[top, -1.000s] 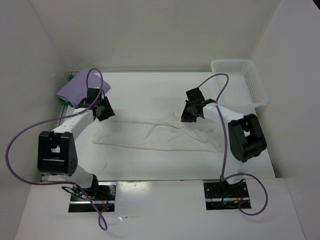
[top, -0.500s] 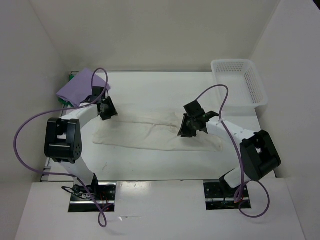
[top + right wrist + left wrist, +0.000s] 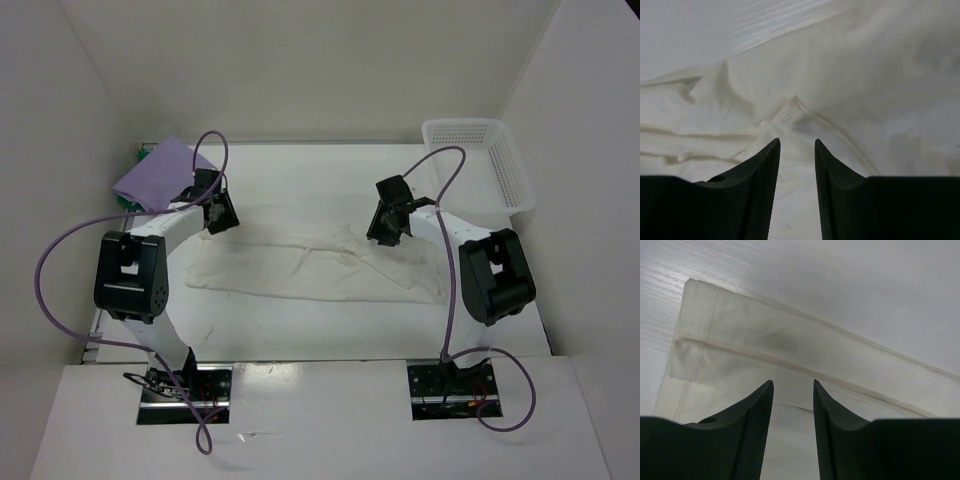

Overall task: Fold and stack the t-shirts
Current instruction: Fold the other side of the tshirt into a rectangle

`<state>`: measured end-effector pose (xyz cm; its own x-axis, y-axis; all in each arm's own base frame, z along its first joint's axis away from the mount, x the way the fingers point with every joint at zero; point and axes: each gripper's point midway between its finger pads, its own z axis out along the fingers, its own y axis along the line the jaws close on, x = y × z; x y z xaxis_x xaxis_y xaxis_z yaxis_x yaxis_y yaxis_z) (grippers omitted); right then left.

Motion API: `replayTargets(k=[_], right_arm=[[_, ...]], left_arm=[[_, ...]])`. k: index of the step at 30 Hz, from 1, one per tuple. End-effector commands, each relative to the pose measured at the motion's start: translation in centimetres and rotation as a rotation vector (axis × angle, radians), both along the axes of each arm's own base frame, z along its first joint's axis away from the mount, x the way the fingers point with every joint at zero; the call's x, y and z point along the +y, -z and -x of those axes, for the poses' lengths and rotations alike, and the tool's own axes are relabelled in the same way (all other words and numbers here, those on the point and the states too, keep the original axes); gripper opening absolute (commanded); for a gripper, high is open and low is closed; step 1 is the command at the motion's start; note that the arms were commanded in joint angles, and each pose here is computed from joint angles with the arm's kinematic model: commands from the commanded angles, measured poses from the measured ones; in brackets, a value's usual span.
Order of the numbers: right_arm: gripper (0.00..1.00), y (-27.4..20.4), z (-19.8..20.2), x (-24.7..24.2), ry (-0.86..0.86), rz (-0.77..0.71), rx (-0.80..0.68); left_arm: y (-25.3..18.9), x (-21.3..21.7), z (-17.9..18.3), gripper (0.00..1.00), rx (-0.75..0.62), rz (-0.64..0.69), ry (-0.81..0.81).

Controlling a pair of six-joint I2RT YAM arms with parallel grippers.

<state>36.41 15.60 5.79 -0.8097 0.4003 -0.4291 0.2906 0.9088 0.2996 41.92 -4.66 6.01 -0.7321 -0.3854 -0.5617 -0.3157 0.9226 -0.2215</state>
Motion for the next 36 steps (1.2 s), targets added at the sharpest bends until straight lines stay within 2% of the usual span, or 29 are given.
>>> replayTargets(k=[1, 5, 9, 18, 19, 23, 25, 26, 30, 33, 36], right_arm=[[0.4, -1.2, -3.7, -1.1, 0.04, 0.034, -0.093], [0.42, -0.9, -4.8, -2.4, 0.069, 0.048, -0.098], [0.44, -0.1, -5.6, -1.5, 0.039, 0.027, -0.083], [0.44, 1.8, -3.8, 1.2, -0.041, -0.002, -0.009], [0.43, 2.4, -3.7, 1.1, -0.049, 0.007, 0.003], [0.28, 1.9, -3.8, 1.7, -0.065, -0.021, 0.001], [0.24, 2.0, -3.5, 1.9, -0.08, -0.024, 0.012], [0.17, 2.3, -2.8, 2.0, -0.089, -0.017, 0.035], [0.05, 1.9, -1.3, 1.8, -0.099, -0.026, 0.061], [0.0, 1.7, 0.5, 2.1, -0.123, -0.042, 0.08], [0.0, 0.8, 2.3, 2.1, -0.12, -0.064, 0.082]], left_arm=[[0.3, 0.3, -0.9, 0.45, -0.013, -0.032, 0.017], [1.0, 0.2, -0.8, 0.45, 0.013, -0.033, 0.03], [1.4, 0.4, -0.5, 0.46, 0.021, -0.042, 0.024], [2.8, 0.7, 0.5, 0.49, 0.077, -0.056, 0.019], [2.8, 0.7, 0.6, 0.49, 0.077, -0.056, 0.019], [1.9, 0.7, 0.6, 0.49, 0.056, -0.054, 0.019], [1.5, 0.7, 0.6, 0.49, 0.047, -0.053, 0.018], [1.5, 0.7, 0.6, 0.49, 0.047, -0.058, 0.026], [1.6, 0.8, 1.0, 0.49, 0.056, -0.059, 0.026], [1.2, 0.8, 1.0, 0.49, 0.047, -0.058, 0.026], [0.9, 1.0, 1.1, 0.49, 0.047, -0.072, 0.027]])
